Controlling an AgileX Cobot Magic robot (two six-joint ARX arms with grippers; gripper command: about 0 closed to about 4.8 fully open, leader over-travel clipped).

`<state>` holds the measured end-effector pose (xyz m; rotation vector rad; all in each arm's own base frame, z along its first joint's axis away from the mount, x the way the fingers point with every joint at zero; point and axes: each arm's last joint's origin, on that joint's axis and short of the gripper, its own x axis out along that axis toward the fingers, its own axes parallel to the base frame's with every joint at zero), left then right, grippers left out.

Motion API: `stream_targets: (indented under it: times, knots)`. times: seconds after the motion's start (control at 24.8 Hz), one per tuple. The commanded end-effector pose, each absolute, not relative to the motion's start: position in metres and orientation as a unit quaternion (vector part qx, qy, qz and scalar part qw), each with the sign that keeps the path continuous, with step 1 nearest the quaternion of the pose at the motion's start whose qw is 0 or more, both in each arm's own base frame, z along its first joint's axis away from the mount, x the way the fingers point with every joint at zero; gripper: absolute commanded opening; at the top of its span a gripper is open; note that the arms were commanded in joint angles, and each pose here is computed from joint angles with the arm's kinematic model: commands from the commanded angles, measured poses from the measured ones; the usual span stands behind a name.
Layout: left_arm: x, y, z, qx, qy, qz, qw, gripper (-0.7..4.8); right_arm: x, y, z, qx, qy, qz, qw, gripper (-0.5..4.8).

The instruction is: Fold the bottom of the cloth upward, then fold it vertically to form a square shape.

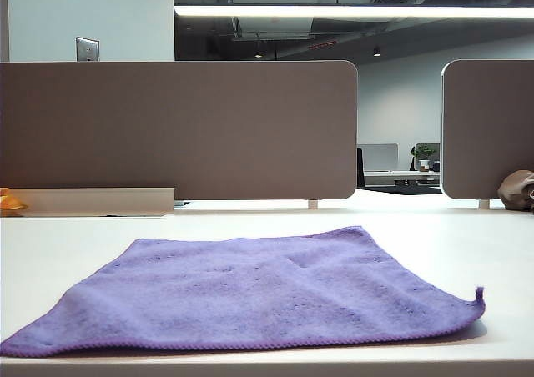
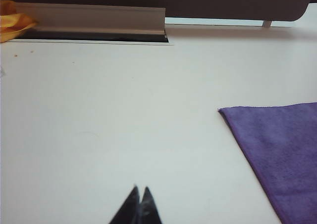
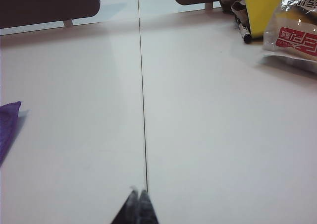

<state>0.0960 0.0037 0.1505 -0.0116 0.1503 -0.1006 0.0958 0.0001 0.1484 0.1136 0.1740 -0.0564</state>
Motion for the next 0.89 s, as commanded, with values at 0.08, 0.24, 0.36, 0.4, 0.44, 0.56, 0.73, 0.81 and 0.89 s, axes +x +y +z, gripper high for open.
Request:
stream_targets:
  times: [0.08, 0.24, 0.36, 0.4, 0.44, 0.56, 0.73, 0.81, 0.89]
  knots:
    - [0.0961, 0.0039, 0.1516, -0.001, 0.071, -0.049, 0.996, -0.05, 0.0962, -0.0001, 0.1468, 0.055, 0.087, -0.031, 0.994, 0.00]
    - [0.0961, 0.0039, 0.1516, -0.001, 0.071, -0.049, 0.996, -0.05, 0.0962, -0.0001, 0.1469, 0.055, 0.086, -0.031, 0.994, 0.00]
    - [0.0961, 0.0036, 0.1516, -0.002, 0.071, -0.053, 0.996, -0.05, 0.0962, -0.0001, 0.1471, 0.056, 0.086, -0.031, 0.994, 0.00]
    - [0.0960, 0.0036, 0.1517, -0.002, 0.071, -0.054, 0.996, -0.05, 0.0962, 0.0001, 0.1470, 0.062, 0.086, -0.029, 0.994, 0.00]
    - [0.0960, 0.0035, 0.1516, -0.003, 0.071, -0.054, 0.996, -0.05, 0.0961, 0.0003, 0.1472, 0.067, 0.086, -0.026, 0.994, 0.00]
    - [0.0961, 0.0036, 0.1516, -0.029, 0.073, -0.052, 0.996, -0.05, 0.0962, 0.0014, 0.1472, 0.069, 0.088, -0.005, 0.994, 0.00]
    - [0.0960, 0.0035, 0.1522, -0.030, 0.072, -0.052, 0.996, -0.05, 0.0962, 0.0015, 0.1473, 0.069, 0.087, -0.006, 0.994, 0.00]
    - [0.0958, 0.0032, 0.1538, -0.060, 0.071, -0.056, 0.994, -0.05, 0.0962, 0.0016, 0.1473, 0.079, 0.087, -0.005, 0.993, 0.00]
    - [0.0949, 0.0024, 0.1594, -0.105, 0.065, -0.066, 0.990, -0.06, 0.0962, 0.0027, 0.1474, 0.113, 0.089, 0.012, 0.990, 0.00]
